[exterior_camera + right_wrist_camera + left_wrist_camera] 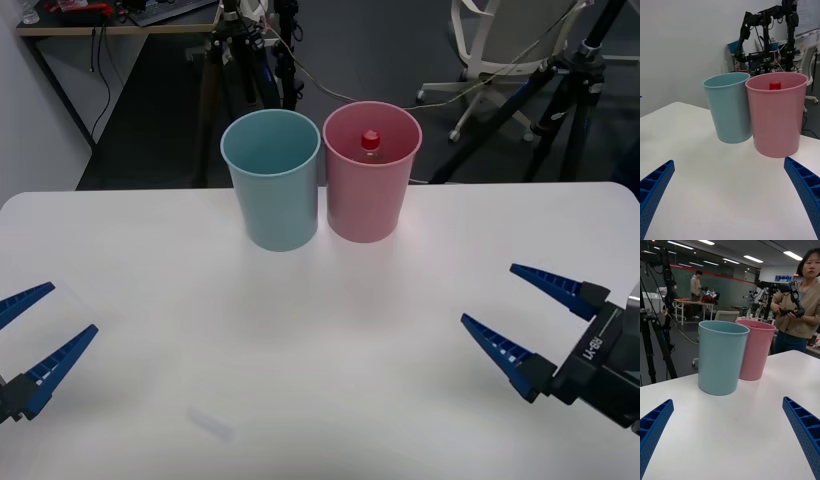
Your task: Grasp the object on the table and drop it into the matching bin: aluminum can to the light blue bin, PET bottle to the pink bin.
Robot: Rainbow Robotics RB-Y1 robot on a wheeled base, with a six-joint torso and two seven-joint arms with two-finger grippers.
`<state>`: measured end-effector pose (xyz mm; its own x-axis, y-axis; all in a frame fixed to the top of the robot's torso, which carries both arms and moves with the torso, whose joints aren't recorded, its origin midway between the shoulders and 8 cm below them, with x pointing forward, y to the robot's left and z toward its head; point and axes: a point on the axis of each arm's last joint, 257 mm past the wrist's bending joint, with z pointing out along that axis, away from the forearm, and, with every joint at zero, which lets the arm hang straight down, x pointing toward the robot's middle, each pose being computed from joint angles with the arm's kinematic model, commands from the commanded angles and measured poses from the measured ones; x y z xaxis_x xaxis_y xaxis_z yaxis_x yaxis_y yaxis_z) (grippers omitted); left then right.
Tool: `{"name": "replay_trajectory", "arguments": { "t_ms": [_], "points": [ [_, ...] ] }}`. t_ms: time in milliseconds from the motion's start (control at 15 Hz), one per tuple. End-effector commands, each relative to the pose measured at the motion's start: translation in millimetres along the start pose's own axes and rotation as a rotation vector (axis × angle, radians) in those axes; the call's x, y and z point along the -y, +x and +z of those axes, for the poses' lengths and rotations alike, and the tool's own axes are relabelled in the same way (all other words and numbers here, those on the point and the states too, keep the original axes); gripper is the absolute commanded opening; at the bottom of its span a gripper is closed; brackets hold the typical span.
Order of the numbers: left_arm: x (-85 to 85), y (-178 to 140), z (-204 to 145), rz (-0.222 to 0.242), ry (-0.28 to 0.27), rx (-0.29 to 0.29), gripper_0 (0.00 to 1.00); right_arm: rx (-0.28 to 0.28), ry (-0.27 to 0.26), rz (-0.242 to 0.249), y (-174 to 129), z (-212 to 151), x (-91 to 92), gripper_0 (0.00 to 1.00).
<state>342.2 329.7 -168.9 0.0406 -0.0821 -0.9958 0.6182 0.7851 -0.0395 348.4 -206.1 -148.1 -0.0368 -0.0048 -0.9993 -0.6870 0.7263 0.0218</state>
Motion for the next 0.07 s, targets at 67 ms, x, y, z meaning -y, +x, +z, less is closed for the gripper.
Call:
{"name": "replay_trajectory", "arguments": {
  "t_ms": [67],
  "points": [
    [0.0, 0.0, 0.0, 0.000, 0.000, 0.000, 1.00, -0.002, 0.002, 0.002, 2.0, -1.4, -0.5, 1.00]
  ]
}}
